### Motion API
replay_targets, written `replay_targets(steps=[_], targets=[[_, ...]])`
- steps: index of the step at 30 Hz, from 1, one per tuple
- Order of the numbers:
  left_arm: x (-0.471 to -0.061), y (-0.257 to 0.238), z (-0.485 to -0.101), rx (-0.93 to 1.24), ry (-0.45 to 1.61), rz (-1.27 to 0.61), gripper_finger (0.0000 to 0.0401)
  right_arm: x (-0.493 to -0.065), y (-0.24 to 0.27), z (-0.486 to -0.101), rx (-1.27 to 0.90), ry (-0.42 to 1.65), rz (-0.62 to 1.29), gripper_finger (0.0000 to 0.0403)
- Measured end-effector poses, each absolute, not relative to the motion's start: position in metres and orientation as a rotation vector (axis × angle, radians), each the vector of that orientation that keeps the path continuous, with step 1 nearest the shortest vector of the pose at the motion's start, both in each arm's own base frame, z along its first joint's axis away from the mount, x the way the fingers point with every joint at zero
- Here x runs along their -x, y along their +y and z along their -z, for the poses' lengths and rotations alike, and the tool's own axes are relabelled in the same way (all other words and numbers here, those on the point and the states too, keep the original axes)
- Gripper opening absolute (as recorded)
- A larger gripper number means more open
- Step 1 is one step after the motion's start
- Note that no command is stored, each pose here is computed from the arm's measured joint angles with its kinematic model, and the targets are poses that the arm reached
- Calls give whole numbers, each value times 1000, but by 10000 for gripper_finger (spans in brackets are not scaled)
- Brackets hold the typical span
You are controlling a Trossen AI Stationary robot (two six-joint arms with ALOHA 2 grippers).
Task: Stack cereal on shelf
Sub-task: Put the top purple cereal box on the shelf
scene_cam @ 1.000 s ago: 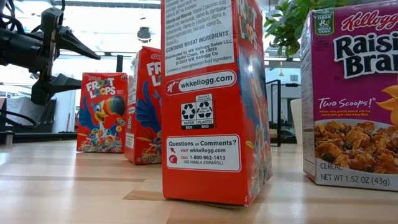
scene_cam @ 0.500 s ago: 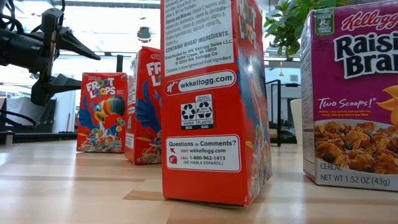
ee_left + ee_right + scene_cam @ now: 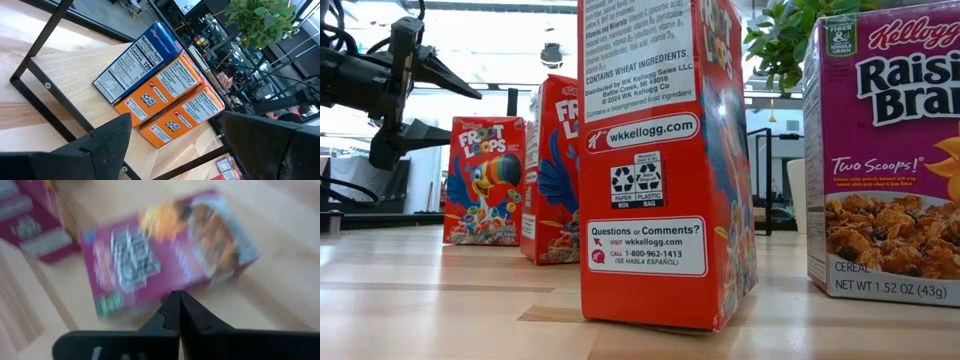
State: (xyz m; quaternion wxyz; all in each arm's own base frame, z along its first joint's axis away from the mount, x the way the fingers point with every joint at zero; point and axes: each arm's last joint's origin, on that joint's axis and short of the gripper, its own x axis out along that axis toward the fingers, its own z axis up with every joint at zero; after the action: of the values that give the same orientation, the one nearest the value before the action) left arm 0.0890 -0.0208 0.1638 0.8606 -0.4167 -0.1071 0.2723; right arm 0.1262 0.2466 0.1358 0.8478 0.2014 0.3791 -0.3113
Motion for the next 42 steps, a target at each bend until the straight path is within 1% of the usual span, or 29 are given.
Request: replay_targets(steps=[4, 7, 9, 11, 14, 18, 24, 27, 31, 34, 42], targets=[[-89, -21, -164, 876, -225, -571, 300, -126, 251, -130, -453, 852, 655, 11], [-89, -21, -164, 877, -225, -571, 300, -124, 251, -133, -448, 855, 646, 21], [-89, -21, -164, 878, -226, -571, 300, -125, 248, -143, -444, 840, 649, 26], [-89, -21, -164, 884, -228, -570, 300, -127, 247, -160, -438, 776, 635, 26], [-89, -21, -164, 884, -228, -570, 300, -129, 244, -176, -404, 675, 614, 14], [-89, -20, -164, 875, -232, -584, 300, -133, 243, -170, -349, 684, 625, 7], [-89, -20, -164, 876, -234, -588, 300, -142, 252, -144, -378, 744, 654, 32], [-89, -20, -164, 874, -237, -594, 300, -141, 258, -134, -395, 795, 652, 30], [-89, -20, -164, 874, -237, -595, 300, -133, 264, -130, -424, 791, 648, 13], [-89, -20, -164, 876, -238, -594, 300, -124, 267, -128, -439, 793, 658, 8], [-89, -20, -164, 884, -240, -594, 300, -112, 273, -132, -435, 863, 667, 31]])
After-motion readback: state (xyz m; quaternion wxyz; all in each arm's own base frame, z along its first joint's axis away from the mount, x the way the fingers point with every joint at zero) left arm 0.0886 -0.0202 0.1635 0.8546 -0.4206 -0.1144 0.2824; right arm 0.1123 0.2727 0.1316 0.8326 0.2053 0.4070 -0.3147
